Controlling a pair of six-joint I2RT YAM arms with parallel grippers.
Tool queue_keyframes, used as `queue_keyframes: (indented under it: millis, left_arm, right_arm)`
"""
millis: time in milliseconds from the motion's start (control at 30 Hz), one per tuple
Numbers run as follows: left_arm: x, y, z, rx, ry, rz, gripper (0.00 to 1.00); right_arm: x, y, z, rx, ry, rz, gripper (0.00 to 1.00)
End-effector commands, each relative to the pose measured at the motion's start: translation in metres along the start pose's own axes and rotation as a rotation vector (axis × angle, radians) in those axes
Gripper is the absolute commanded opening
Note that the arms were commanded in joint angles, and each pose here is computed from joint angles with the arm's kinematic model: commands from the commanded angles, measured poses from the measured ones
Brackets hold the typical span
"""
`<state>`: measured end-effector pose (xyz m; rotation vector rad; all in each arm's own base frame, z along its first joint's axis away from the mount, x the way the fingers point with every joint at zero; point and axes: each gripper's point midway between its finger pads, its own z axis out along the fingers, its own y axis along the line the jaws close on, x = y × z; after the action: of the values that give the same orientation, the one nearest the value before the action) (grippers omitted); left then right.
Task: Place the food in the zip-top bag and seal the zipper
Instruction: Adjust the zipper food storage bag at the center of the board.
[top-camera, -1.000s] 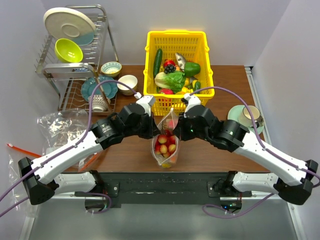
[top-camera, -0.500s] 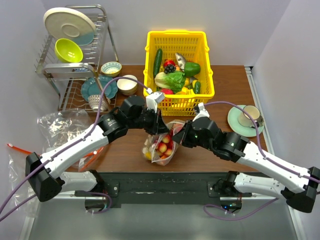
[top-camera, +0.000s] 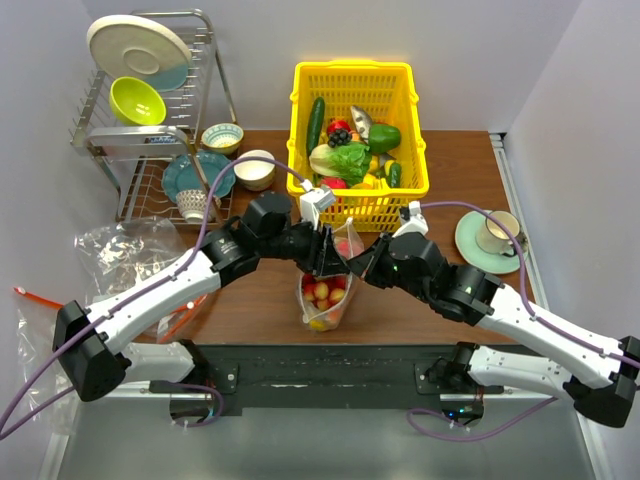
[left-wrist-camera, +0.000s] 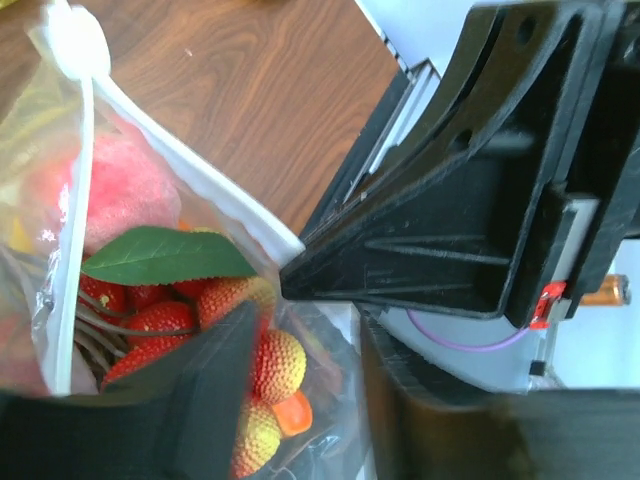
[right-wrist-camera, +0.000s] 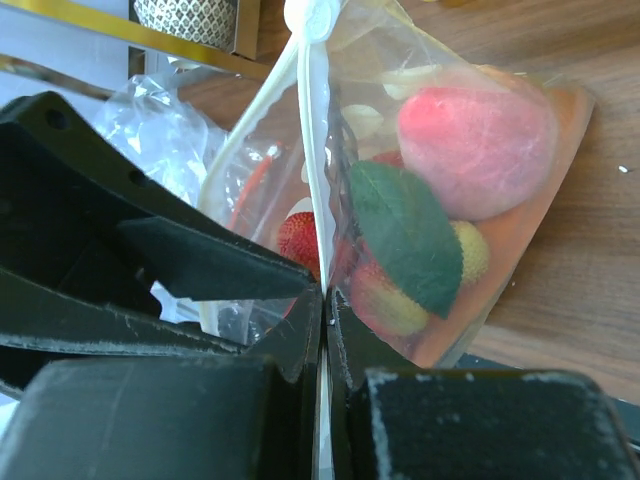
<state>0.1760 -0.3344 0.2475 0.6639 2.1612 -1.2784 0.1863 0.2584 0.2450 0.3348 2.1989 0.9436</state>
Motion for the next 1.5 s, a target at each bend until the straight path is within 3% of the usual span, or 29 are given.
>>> queue_keyframes:
  millis: [0, 100, 167, 267, 700, 1000, 1100, 1200, 1233, 1300, 1333, 1433, 1467]
  left_arm:
    - [0.002, -0.006, 0.002, 0.043, 0.000, 0.009, 0.58]
    - [-0.010, -0.005, -0.006, -0.009, -0.039, 0.022, 0.66]
    - [-0.026, -0.011, -0.017, -0.035, -0.086, 0.049, 0.76]
    - [-0.032, -0.017, -0.027, -0.059, -0.077, 0.073, 0.83]
    - [-0.001, -0.020, -0.008, -0.202, 0.017, 0.134, 0.74]
    - [0.019, -0.027, 0.015, -0.192, 0.050, 0.160, 0.71]
    - [0.022, -0.024, 0.020, -0.216, 0.054, 0.166, 0.64]
    - [0.020, -0.019, 0.018, -0.257, 0.040, 0.175, 0.46]
    - [0.018, -0.017, 0.017, -0.265, 0.033, 0.177, 0.32]
    - [0.019, -0.014, 0.015, -0.283, 0.030, 0.181, 0.17]
    - [0.020, -0.014, 0.015, -0.283, 0.034, 0.184, 0.01]
    - [0.020, -0.014, 0.010, -0.284, 0.035, 0.194, 0.00]
    - [0.022, -0.015, 0.008, -0.275, 0.040, 0.197, 0.00]
  right_arm:
    - [-0.015, 0.020, -0.002, -0.072, -0.064, 0.065, 0.00]
    - [-0.014, 0.018, -0.001, -0.067, -0.061, 0.067, 0.00]
    - [-0.013, 0.016, 0.000, -0.061, -0.061, 0.066, 0.00]
    - [-0.012, 0.017, 0.000, -0.064, -0.058, 0.071, 0.00]
    - [-0.010, 0.022, 0.006, -0.060, -0.042, 0.074, 0.00]
    - [-0.013, 0.025, 0.004, -0.069, -0.048, 0.077, 0.00]
    - [-0.012, 0.025, 0.003, -0.067, -0.045, 0.077, 0.00]
    - [-0.014, 0.026, 0.002, -0.069, -0.051, 0.078, 0.00]
    - [-0.015, 0.025, 0.001, -0.068, -0.053, 0.078, 0.00]
    - [-0.015, 0.024, 0.000, -0.066, -0.057, 0.076, 0.00]
    - [-0.017, 0.024, -0.001, -0.068, -0.063, 0.075, 0.06]
    - [-0.021, 0.020, -0.004, -0.056, -0.087, 0.054, 0.30]
    - [-0.027, 0.017, -0.008, -0.055, -0.111, 0.038, 0.33]
